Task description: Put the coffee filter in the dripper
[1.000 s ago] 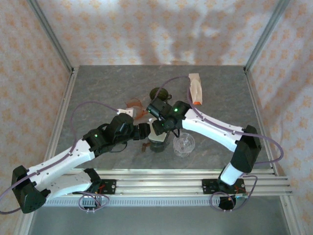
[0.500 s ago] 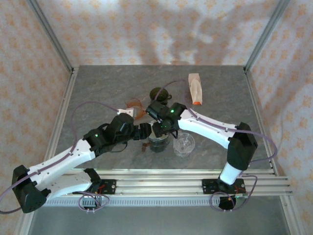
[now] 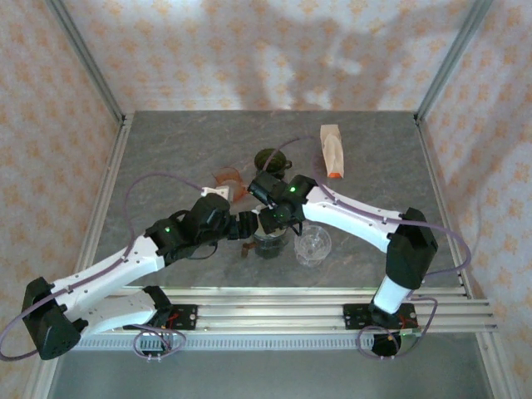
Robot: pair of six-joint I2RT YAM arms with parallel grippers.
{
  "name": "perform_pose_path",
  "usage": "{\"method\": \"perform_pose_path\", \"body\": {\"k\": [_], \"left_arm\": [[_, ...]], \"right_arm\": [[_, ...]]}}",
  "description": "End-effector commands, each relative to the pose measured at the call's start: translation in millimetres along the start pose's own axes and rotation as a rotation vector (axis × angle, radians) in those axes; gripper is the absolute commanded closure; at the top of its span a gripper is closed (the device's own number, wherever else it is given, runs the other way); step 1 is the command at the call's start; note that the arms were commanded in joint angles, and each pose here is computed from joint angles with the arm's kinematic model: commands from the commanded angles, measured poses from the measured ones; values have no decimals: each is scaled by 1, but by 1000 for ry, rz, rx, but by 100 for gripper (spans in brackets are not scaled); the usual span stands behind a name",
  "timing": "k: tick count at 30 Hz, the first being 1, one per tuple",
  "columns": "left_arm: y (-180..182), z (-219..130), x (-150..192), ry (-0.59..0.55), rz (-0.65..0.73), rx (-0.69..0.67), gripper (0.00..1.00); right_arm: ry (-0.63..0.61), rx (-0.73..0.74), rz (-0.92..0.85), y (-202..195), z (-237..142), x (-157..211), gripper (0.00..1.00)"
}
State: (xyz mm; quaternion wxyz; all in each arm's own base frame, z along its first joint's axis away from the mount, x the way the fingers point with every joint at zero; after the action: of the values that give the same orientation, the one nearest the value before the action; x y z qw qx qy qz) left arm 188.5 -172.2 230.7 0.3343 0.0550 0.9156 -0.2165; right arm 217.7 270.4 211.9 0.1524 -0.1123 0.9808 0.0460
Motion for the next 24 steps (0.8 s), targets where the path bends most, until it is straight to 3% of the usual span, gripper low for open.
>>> {"method": "perform_pose_path", "body": {"k": [1,24], "left_arm": [[6,4,3,9,7,-35,15],[6,-3,2,-27,-10,-16,14]], "right_arm": [[10,21,18,-2,8,3,39],[-48,29,22,3,5,3,39]]}}
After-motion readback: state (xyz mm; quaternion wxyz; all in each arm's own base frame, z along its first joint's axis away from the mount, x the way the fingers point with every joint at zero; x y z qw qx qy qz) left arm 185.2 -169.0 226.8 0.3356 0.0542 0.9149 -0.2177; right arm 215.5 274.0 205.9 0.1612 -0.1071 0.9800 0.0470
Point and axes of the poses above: each hand's point on the last joint's axis, 136 mm out from that joint toward the fingers, its own z axis out along the fingers, its own y axis along the line the jaws close on, x = y × z, the point moved 8 cm from there along -z, back along the fingers, and after that the axes turned 11 degrees about z, right-handed, at the moved point
